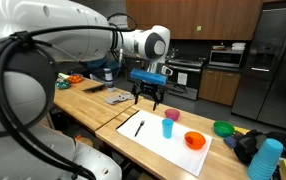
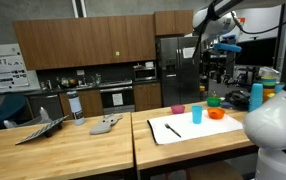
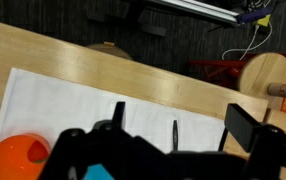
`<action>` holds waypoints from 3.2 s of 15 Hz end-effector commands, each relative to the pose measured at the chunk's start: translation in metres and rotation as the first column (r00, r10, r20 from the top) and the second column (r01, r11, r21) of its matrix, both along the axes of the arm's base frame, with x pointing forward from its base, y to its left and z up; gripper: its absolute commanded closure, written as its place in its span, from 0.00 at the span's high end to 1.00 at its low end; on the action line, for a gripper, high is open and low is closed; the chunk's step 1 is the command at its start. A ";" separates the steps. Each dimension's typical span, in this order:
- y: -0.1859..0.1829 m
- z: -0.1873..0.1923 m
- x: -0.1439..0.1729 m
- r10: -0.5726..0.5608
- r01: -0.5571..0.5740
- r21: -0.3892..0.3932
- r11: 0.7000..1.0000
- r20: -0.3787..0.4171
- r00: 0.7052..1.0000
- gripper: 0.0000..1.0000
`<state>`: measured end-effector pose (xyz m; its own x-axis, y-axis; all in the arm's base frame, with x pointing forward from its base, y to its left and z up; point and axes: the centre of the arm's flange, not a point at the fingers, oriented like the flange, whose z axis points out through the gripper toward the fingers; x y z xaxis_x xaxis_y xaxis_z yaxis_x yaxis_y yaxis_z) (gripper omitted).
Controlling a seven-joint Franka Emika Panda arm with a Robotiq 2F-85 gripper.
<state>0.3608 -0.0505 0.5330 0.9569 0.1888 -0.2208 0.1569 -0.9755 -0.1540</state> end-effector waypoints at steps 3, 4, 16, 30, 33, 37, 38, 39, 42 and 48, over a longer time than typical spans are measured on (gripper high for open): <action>0.000 0.001 0.000 0.000 0.000 0.000 1.000 0.003 1.000 1.00; 0.000 0.001 0.000 0.000 0.000 0.000 1.000 0.003 1.000 1.00; 0.000 0.001 0.000 0.000 0.000 0.000 1.000 0.003 1.000 1.00; -0.145 0.032 -0.026 0.072 -0.077 -0.390 0.918 -0.027 0.997 1.00; -0.189 0.022 -0.045 0.089 -0.092 -0.465 0.881 -0.029 0.996 1.00; -0.238 -0.011 -0.063 -0.023 0.053 -0.565 0.823 0.061 0.998 1.00; -0.246 -0.022 -0.065 -0.044 0.087 -0.565 0.820 0.088 0.995 1.00; -0.250 -0.030 -0.068 -0.076 0.128 -0.566 0.814 0.114 0.991 1.00; -0.258 -0.054 -0.068 -0.203 0.291 -0.563 0.773 0.215 0.955 1.00; -0.255 -0.065 -0.050 -0.195 0.307 -0.497 0.812 0.264 0.945 1.00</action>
<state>0.2994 -0.3046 0.4686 0.9785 -0.2041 -0.0307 -0.1715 -0.8870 0.4287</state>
